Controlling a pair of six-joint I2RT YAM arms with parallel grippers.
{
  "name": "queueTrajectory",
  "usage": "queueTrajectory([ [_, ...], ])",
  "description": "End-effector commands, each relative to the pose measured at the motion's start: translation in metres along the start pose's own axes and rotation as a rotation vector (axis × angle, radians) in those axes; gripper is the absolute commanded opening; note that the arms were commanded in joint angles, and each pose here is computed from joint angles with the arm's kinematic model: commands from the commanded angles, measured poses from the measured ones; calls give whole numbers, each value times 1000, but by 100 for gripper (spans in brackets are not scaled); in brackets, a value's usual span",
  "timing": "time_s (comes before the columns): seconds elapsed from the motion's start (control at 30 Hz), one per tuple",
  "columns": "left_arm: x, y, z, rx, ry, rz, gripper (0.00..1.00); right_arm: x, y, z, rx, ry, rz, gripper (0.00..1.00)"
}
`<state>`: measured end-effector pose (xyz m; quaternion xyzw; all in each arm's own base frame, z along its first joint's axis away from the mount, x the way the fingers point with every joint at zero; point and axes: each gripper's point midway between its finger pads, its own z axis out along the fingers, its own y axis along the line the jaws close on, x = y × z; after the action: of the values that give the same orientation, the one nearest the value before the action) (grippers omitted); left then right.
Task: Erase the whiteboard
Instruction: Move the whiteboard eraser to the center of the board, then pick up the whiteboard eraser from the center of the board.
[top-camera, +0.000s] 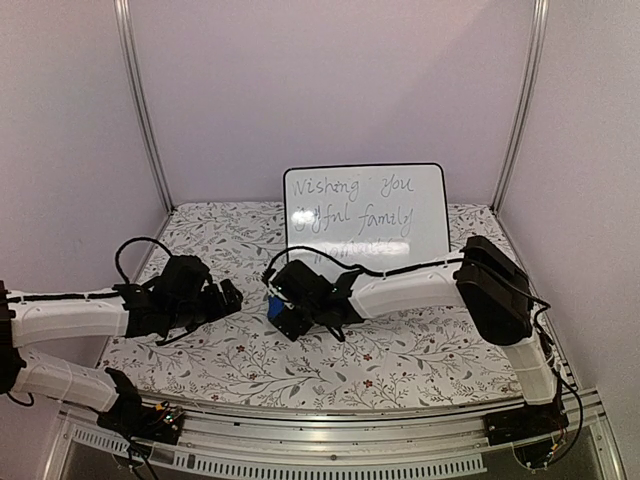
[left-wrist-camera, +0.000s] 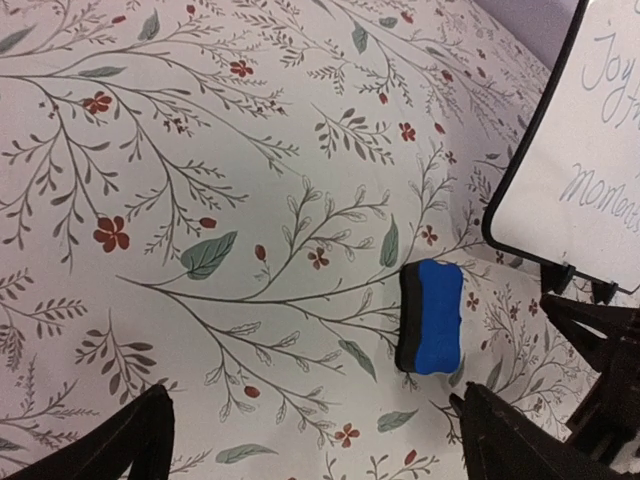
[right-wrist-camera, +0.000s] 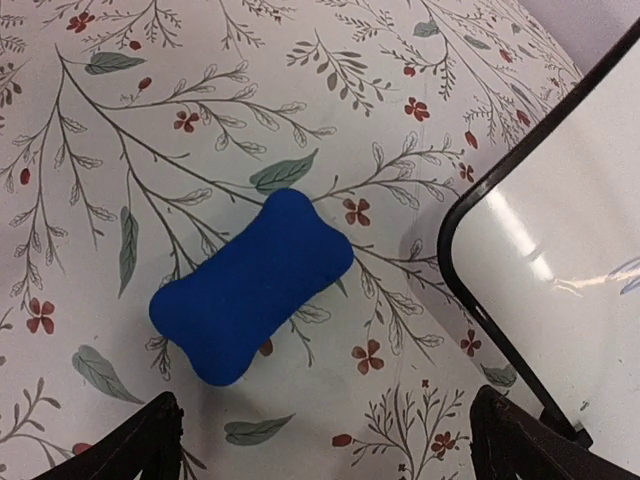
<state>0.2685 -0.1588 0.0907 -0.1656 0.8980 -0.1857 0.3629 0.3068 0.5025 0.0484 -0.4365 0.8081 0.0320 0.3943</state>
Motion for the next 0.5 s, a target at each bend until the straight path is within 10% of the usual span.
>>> queueTrajectory([
  [0.0, 2, -26, 21, -2, 47, 59, 100, 5, -52, -44, 72, 11, 139, 99],
  [0.47, 38, -106, 103, -152, 144, 333, 94, 76, -193, -146, 383, 11, 448, 99],
])
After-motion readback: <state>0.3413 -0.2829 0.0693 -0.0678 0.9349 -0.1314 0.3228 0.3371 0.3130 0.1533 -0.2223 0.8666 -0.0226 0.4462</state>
